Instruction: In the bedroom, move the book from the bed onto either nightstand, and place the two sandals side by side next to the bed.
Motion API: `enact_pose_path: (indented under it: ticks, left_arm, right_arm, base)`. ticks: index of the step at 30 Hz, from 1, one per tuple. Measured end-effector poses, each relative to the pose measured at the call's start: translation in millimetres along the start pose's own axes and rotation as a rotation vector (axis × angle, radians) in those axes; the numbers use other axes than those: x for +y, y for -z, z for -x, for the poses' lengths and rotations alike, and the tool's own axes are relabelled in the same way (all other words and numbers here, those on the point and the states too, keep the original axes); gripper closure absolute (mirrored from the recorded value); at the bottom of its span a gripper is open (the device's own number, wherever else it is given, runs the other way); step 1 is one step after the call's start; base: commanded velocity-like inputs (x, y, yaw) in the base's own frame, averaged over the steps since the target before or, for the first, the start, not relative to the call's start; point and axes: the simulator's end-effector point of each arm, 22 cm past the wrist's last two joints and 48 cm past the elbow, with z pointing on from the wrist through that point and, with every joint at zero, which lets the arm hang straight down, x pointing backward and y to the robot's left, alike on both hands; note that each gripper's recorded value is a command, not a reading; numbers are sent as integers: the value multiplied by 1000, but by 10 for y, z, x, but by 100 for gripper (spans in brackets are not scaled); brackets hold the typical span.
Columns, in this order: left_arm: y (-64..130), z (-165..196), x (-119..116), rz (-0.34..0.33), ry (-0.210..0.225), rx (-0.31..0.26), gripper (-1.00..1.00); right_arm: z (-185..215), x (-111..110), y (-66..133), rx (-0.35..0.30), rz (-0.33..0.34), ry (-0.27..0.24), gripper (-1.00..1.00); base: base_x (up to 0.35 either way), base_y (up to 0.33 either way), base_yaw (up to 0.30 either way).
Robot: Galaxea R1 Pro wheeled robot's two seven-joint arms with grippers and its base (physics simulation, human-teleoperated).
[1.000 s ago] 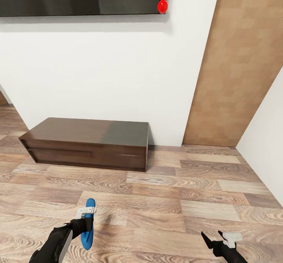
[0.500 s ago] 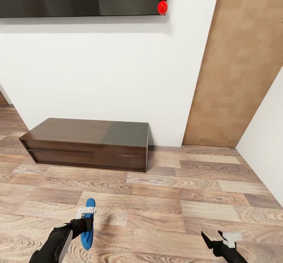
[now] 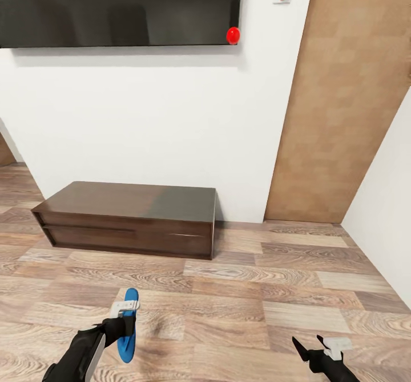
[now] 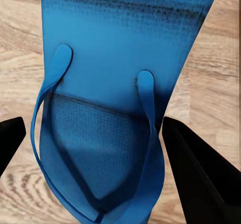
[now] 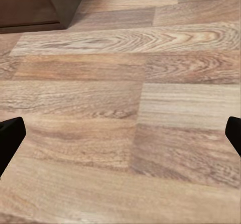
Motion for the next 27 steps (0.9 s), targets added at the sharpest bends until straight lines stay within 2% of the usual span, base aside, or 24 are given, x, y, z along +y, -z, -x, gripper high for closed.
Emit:
enact_pose_path:
  ticks: [27]
  left_arm:
    - [335,498,-83,-11,-11,-109,100]
  right_arm:
    - [536,100,71,-106,16,23,-100]
  base:
    - [0,0,0]
